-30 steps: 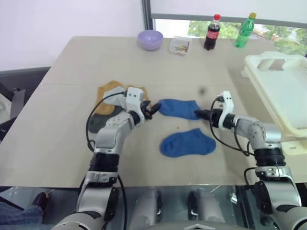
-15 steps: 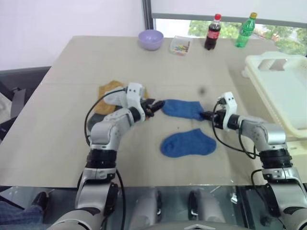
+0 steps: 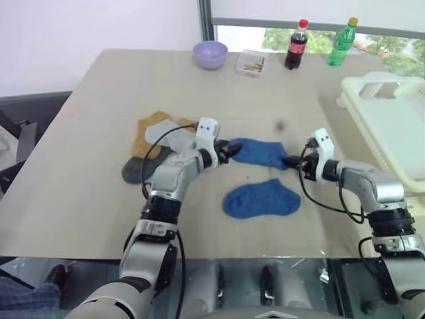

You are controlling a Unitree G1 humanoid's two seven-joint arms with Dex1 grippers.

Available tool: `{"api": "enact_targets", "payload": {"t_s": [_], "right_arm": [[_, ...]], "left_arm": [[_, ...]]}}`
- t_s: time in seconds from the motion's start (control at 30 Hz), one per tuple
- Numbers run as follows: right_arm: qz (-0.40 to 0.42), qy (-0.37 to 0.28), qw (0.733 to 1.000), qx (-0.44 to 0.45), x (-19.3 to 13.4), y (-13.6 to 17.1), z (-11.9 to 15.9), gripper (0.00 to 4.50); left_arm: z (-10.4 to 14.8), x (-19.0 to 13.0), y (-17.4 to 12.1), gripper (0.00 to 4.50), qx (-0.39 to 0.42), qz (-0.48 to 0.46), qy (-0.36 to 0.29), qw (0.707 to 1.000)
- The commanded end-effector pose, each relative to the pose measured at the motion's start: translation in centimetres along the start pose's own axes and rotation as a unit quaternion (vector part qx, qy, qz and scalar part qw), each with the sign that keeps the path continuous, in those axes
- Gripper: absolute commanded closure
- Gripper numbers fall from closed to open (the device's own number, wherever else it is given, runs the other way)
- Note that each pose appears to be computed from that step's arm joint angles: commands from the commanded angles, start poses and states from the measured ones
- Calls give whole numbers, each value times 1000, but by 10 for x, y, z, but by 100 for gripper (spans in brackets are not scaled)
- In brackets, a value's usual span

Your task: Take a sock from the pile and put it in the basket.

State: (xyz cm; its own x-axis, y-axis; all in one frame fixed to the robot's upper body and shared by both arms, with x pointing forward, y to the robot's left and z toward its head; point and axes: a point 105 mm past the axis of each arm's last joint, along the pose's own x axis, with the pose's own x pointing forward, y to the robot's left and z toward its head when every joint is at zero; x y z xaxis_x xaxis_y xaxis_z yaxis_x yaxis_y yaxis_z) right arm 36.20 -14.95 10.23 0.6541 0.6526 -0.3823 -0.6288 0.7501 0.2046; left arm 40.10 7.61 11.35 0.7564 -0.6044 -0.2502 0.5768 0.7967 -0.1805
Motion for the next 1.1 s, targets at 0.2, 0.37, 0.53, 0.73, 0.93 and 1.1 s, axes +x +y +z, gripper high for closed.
{"api": "enact_targets", "payload": {"t_s": [0.2, 0.37, 0.53, 0.73, 0.93, 1.1], "right_arm": [[-19, -6, 1000, -19, -12, -8, 6, 450], [-21, -10, 999, -23, -12, -8, 8, 450], [-20, -31, 999, -36, -16, -5, 25, 450], [24, -43, 997, -65, -41, 19, 47, 450], [77, -1, 992, -101, -74, 44, 44, 450], [92, 25, 988, -120, -78, 56, 41, 450]], "left_arm": [[-11, 0, 2, 433, -3, 5, 15, 1000], [-10, -1, 2, 433, -13, 9, 5, 1000], [9, -12, -4, 433, -25, -6, -52, 998], [43, -63, -20, 433, -39, -17, -156, 987], [31, -109, -44, 433, -21, -3, -181, 983], [-4, -121, -75, 433, -37, -10, -122, 992]]}}
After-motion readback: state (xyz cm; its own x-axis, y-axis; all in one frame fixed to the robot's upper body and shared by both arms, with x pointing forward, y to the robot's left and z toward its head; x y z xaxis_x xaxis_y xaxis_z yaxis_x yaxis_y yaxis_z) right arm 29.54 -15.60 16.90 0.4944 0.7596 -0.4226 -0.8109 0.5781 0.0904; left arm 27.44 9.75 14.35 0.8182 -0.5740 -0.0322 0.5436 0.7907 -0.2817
